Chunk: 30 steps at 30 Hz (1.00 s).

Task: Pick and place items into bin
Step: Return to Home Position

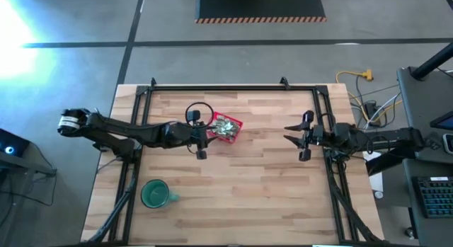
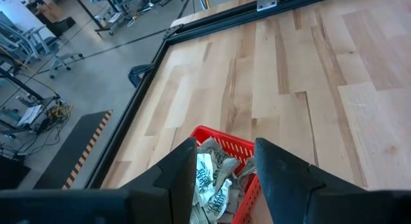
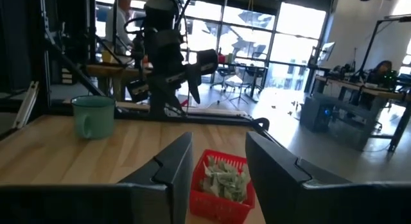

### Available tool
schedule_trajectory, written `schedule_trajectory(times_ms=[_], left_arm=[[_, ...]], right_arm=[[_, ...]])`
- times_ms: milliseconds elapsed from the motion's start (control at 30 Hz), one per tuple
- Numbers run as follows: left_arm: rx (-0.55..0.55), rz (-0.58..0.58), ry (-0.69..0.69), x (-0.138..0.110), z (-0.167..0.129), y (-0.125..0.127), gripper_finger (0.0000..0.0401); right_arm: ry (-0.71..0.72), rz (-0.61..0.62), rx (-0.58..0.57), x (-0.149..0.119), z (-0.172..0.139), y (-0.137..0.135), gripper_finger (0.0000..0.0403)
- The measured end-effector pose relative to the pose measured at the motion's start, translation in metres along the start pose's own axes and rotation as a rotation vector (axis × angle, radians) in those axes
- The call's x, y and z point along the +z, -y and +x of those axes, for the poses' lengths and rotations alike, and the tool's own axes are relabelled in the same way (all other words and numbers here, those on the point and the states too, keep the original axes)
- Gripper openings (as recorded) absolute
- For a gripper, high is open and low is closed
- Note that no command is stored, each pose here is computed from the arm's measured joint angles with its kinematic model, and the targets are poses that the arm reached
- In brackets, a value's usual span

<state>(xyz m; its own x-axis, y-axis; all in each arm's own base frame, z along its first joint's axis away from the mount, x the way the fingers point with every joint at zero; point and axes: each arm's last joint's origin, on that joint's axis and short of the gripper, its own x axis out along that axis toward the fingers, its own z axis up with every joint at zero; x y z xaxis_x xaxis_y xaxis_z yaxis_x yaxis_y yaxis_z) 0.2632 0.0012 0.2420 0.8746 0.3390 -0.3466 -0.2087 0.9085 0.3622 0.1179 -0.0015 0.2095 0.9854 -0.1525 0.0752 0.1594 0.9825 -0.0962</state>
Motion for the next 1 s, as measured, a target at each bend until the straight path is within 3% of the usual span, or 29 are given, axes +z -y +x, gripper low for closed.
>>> schedule_trajectory(times_ms=[600,733,1000], left_arm=[[0.001,0.003,-0.004,-0.001,0.000,0.000,0.0141],[0.001,0.003,-0.004,-0.001,0.000,0.000,0.0141],[0.001,0.003,-0.004,-0.001,0.000,0.000,0.0141]], right_arm=[[-0.055,0.058,0.016,0.014,-0.018,0.005,0.0127],[-0.018,0.042,0.078,0.010,-0.020,0.001,0.0130],[-0.012,0.044,0.098,0.003,-0.024,-0.001,0.0132]])
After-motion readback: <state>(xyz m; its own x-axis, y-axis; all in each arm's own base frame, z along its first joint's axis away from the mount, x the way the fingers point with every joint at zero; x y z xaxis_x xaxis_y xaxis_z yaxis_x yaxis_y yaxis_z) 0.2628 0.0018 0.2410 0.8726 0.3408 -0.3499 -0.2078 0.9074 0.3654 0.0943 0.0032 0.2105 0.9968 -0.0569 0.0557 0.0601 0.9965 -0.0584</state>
